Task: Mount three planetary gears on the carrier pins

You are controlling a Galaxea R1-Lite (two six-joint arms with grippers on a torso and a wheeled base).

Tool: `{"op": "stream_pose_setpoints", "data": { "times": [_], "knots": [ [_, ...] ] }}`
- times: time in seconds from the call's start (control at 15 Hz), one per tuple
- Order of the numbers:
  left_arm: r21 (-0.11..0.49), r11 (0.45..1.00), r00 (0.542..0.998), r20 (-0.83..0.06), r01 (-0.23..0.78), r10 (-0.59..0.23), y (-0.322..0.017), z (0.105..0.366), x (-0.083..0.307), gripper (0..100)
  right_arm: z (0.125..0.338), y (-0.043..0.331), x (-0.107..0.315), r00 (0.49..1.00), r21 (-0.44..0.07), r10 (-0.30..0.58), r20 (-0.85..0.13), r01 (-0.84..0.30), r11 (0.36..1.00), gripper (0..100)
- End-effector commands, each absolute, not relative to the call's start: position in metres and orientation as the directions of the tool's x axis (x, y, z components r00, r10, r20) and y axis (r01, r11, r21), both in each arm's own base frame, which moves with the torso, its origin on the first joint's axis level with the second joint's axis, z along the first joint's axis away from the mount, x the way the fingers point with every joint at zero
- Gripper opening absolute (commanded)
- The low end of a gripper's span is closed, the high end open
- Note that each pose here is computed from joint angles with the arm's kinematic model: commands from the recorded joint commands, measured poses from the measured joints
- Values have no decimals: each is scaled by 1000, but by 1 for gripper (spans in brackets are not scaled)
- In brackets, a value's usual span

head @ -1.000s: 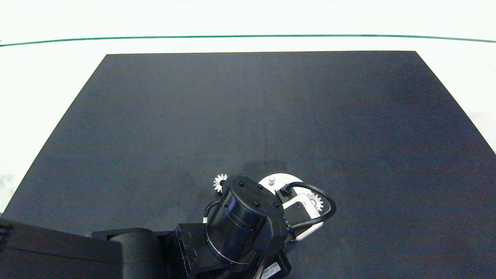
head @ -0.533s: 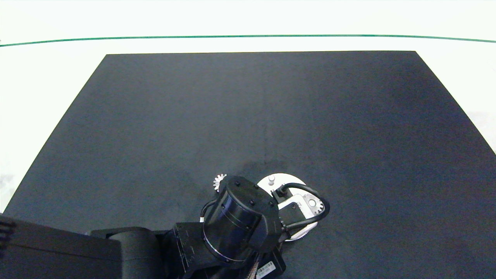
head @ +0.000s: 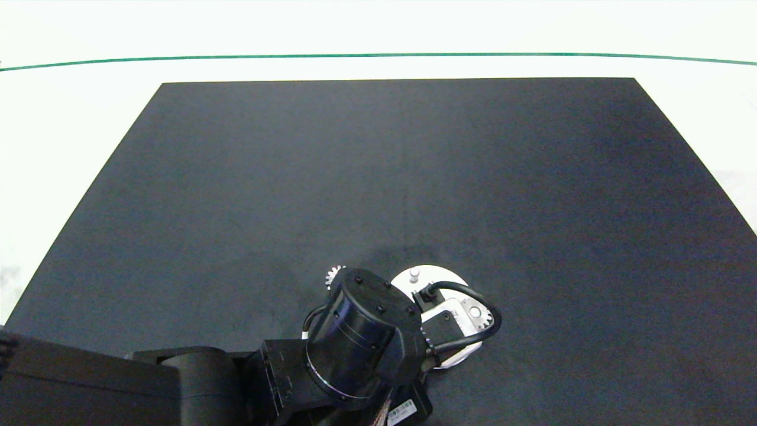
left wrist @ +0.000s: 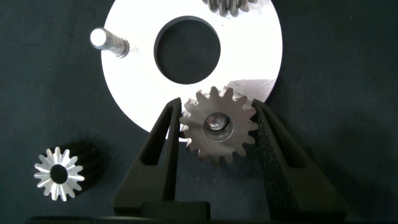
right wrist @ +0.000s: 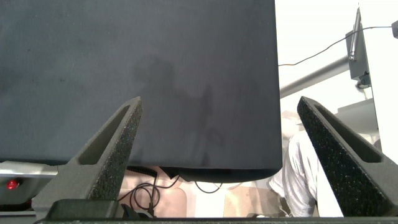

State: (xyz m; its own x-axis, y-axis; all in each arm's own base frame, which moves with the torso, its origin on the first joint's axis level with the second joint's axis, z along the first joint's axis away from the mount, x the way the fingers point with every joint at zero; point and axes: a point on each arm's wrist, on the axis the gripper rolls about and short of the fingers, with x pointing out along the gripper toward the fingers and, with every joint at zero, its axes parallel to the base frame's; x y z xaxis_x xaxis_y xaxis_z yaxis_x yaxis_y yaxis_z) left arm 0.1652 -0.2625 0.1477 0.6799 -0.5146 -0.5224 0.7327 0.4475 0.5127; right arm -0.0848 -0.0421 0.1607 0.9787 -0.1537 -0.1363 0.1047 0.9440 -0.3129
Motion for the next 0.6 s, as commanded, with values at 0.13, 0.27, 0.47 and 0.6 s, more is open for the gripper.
{"op": "stream_pose_setpoints", "data": {
  "times": [0.13,0.27,0.47,0.6],
  "knots": [
    [508,462,686,-510,727,-519,-264,150,166,100,160,-42,-85,977,-317,-158,-141,107,942,100],
    [508,463,686,-508,727,-521,-264,151,166,100,160,-42,-86,978,-317,-158,-139,107,942,100],
    [509,468,690,-496,723,-527,-264,153,166,100,160,-42,-86,978,-316,-158,-138,108,943,100],
    [513,501,715,-445,697,-539,-248,180,164,100,159,-42,-86,978,-316,-158,-138,108,943,100]
  ]
}}
